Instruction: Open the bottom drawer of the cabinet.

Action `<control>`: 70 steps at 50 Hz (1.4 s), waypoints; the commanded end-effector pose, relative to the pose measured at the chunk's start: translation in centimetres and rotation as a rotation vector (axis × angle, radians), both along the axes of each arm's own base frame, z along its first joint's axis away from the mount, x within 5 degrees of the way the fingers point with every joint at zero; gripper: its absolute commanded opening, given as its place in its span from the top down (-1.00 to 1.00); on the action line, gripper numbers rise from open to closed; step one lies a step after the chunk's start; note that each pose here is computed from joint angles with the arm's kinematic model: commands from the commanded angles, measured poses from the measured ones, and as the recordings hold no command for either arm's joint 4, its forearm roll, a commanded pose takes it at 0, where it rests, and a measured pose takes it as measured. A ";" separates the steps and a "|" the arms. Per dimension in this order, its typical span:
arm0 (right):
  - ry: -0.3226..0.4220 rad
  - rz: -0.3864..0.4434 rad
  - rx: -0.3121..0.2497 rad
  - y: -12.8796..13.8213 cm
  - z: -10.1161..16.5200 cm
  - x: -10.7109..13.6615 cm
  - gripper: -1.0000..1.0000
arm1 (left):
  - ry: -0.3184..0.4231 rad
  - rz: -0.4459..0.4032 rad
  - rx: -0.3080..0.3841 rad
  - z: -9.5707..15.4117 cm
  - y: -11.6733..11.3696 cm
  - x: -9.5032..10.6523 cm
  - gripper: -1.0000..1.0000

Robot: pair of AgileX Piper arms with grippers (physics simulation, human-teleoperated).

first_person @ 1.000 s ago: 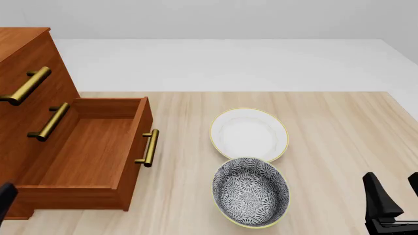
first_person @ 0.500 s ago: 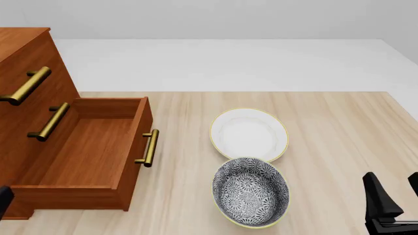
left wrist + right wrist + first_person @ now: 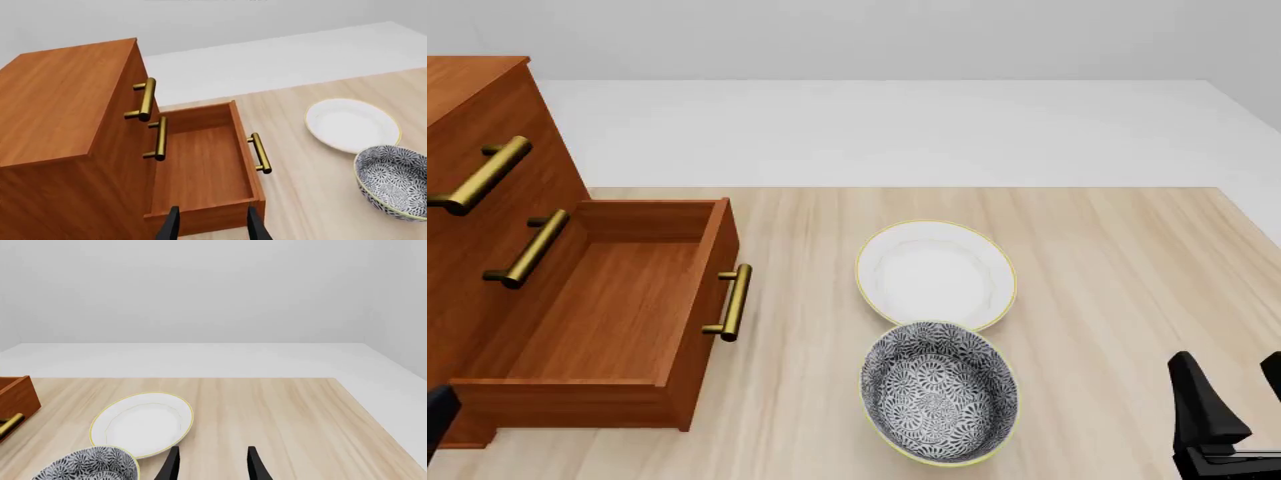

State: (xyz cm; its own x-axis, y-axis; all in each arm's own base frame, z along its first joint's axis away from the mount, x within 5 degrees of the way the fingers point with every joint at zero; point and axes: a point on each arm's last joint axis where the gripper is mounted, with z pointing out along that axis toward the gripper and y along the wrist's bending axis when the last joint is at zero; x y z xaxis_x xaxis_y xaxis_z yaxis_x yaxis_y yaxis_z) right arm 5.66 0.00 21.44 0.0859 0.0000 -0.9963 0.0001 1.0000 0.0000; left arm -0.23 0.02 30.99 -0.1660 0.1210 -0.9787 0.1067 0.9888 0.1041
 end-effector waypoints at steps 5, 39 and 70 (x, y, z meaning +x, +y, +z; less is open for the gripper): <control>0.000 0.000 0.000 0.0 0.0 0.0 -1.00 | -0.020 -0.002 -0.005 0.9 0.1 -0.6 -1.00; 0.000 0.000 0.000 0.0 0.0 0.0 -1.00 | -0.087 0.004 0.022 2.5 0.1 -1.5 -1.00; 0.000 0.000 0.000 0.0 0.0 0.0 -1.00 | -0.128 -0.088 0.039 2.8 0.3 -1.4 -1.00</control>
